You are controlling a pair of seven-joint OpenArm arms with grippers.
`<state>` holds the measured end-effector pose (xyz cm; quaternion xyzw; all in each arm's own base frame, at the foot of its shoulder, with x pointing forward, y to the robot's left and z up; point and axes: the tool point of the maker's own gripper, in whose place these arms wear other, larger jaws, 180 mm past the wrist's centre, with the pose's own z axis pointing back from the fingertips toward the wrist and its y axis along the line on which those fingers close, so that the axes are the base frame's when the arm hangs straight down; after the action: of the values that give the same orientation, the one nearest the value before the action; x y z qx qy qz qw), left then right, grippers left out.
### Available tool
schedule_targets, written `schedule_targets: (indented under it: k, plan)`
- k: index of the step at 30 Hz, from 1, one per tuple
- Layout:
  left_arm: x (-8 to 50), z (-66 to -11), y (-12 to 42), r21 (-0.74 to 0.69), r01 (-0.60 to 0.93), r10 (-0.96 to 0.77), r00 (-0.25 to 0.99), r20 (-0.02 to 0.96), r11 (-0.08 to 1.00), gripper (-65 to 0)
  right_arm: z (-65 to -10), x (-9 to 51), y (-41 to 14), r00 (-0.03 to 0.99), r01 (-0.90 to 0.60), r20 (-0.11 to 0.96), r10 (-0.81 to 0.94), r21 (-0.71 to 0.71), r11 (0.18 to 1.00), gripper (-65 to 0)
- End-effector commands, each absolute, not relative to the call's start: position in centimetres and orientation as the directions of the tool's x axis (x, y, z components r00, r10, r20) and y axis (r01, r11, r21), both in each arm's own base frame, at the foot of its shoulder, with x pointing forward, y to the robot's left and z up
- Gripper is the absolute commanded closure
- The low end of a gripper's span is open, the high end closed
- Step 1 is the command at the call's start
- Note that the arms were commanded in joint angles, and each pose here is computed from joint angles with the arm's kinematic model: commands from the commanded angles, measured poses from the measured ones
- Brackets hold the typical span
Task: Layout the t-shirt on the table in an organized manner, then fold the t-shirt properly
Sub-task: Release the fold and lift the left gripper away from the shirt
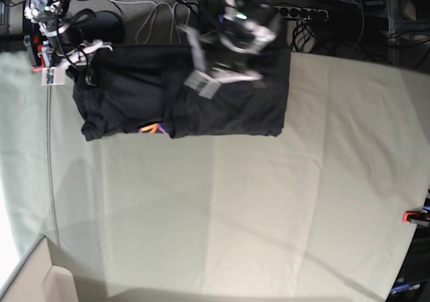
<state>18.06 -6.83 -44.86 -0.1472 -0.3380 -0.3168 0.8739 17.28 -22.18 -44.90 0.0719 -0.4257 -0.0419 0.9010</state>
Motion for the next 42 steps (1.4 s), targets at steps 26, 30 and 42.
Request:
schedule_targets:
  k: [26, 30, 42]
  plan:
    - [23.9, -39.0, 10.3, 0.200, 0.310, -0.349, 0.559, 0.753, 0.929, -17.6, -39.5, 21.4, -23.7, 0.455, 0.076, 0.877, -0.157, 0.137, 0.988, -48.2]
    - [25.1, -38.1, 14.0, 0.111, 0.162, -0.185, 0.578, 0.794, 0.981, -25.1, -41.2, 21.4, -24.4, 0.486, 0.088, 0.855, -0.178, 0.155, 0.984, -48.0]
    - [25.3, -39.2, 19.3, 0.021, -0.015, -0.008, 0.604, 0.797, 1.000, -26.0, -46.2, 19.2, -24.2, 0.595, 0.105, 0.768, -0.236, 0.216, 0.971, -47.8]
